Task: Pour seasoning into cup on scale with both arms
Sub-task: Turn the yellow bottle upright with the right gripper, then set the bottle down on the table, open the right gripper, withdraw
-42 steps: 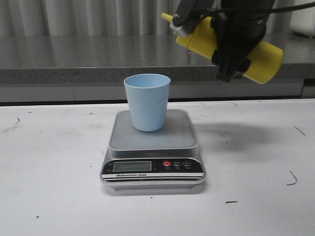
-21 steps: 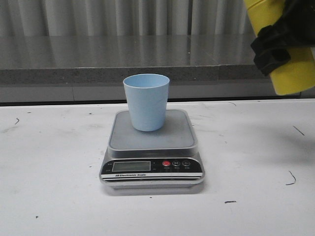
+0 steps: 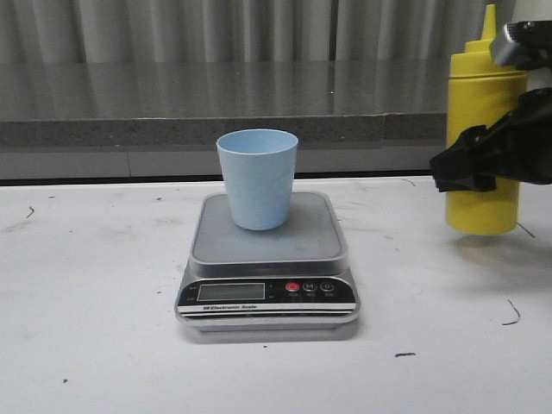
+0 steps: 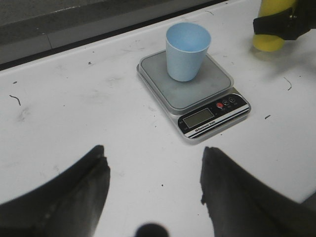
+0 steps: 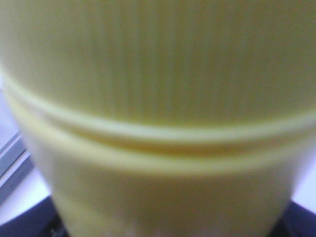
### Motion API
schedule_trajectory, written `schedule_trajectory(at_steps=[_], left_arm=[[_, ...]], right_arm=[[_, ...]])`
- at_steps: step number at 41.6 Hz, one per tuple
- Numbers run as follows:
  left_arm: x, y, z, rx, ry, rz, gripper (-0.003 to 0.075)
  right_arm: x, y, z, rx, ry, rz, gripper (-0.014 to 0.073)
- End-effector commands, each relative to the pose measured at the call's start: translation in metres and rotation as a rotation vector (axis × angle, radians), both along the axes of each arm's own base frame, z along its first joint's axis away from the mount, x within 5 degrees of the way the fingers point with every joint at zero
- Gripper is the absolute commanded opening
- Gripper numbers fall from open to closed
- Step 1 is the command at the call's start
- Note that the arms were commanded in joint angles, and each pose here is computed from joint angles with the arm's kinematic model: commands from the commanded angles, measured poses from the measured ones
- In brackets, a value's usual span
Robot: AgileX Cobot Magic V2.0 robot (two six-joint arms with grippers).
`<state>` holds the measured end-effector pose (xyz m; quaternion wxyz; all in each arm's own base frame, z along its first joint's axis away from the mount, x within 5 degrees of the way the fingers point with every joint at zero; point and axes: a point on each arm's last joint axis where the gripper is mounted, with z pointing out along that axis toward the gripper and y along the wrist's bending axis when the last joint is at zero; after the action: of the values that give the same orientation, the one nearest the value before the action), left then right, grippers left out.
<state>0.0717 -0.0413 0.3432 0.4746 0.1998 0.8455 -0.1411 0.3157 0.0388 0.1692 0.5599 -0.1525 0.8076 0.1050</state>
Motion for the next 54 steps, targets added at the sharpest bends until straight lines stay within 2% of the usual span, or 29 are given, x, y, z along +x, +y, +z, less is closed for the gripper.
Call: schedule_trajectory(at_steps=[1,9,16,19,22,30,35,54], left_arm=[[0.002,-0.002,0.014,-0.058,-0.081,-0.003,0.0407],[0.002,-0.002,0.014,-0.058,-0.081,-0.003,0.0407],[0.002,-0.002,0.014,-0.058,-0.081,-0.003,0.0407],[0.002,-0.002,0.014,-0.058,-0.081,-0.003,0.0407],[0.002,-0.002,0.014,-0.058,-0.081,-0.003,0.0407],[0.002,-0.002,0.014,-0.058,-0.081,-0.003,0.0407],[0.002,-0.002,0.014,-0.058,-0.081,-0.003,0.0407],[0.002,-0.002,0.014,-0.058,-0.081,-0.003,0.0407]], right_arm=[[0.008,0.002,0.024,0.056,-0.229,0.017,0.0289],[0.016,-0.002,0.012,0.135,-0.28,-0.046,0.0289],[0.02,-0.001,0.001,0.037,-0.34,-0.013,0.0289],[0.021,-0.001,-0.001,0.034,-0.345,-0.011,0.0298],[0.021,-0.001,-0.002,0.035,-0.344,-0.011,0.0336],[0.021,-0.001,-0.004,0.034,-0.338,-0.01,0.0528],[0.02,-0.001,-0.005,0.035,-0.327,-0.011,0.0594],[-0.01,-0.003,-0.017,0.054,-0.234,-0.032,0.0592]])
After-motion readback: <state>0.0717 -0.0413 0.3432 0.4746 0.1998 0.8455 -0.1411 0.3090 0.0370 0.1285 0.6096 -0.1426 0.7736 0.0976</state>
